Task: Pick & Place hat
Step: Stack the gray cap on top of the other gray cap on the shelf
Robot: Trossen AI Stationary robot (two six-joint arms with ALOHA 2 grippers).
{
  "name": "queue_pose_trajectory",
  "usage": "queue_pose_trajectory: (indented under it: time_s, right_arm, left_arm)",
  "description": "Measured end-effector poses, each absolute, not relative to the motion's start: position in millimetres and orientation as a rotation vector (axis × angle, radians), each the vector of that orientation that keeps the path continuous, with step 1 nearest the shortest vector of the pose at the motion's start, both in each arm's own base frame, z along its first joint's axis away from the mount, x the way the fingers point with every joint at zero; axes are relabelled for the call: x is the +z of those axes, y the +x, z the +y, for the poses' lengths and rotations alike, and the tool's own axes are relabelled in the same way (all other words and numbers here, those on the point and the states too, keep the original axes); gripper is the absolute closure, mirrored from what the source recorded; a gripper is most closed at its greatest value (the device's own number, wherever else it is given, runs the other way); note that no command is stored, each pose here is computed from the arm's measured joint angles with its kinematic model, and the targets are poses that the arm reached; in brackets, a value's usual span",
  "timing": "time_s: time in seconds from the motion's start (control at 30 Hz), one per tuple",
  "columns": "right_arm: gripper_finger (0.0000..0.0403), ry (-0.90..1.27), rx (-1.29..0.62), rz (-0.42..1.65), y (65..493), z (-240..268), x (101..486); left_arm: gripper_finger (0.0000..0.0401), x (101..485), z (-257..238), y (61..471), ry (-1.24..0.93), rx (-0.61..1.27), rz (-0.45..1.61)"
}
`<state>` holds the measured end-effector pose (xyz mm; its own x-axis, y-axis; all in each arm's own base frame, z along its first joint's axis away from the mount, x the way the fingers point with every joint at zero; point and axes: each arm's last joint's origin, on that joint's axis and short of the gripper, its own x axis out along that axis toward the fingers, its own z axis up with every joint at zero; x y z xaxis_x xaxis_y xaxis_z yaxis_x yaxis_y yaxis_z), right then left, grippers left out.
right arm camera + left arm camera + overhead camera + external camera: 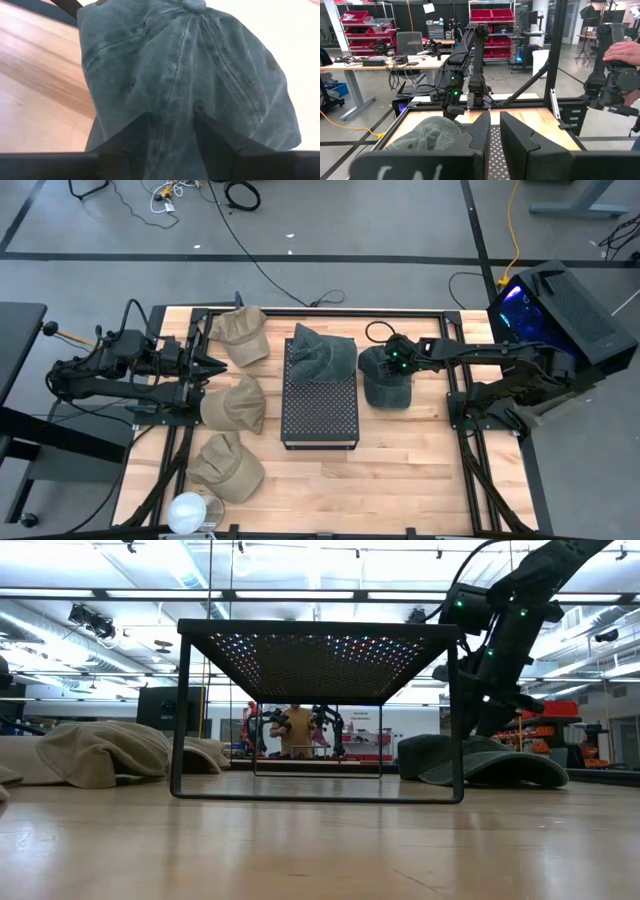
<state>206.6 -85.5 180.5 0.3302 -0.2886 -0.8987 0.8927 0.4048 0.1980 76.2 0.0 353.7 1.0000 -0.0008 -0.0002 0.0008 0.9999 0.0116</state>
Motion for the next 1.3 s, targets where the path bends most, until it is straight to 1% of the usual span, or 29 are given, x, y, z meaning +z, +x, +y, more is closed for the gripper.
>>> queue_pose_trajectory:
  time_s: [0.27, 0.93, 1.3]
  right_arm:
    - [0.0303, 0.807, -0.882, 0.907, 207, -85, 181]
    - [0.0392, 0.809, -0.879, 0.908, 207, -85, 181]
    - [0.04, 0.804, -0.843, 0.836, 199, -82, 199]
  left_arm:
    - [0.0353, 354, 0, 76, 0.012, -0.001, 0.0]
    - [0.0353, 354, 0, 76, 0.012, -0.002, 0.001]
    - [0.0353, 354, 0, 76, 0.012, -0.001, 0.0]
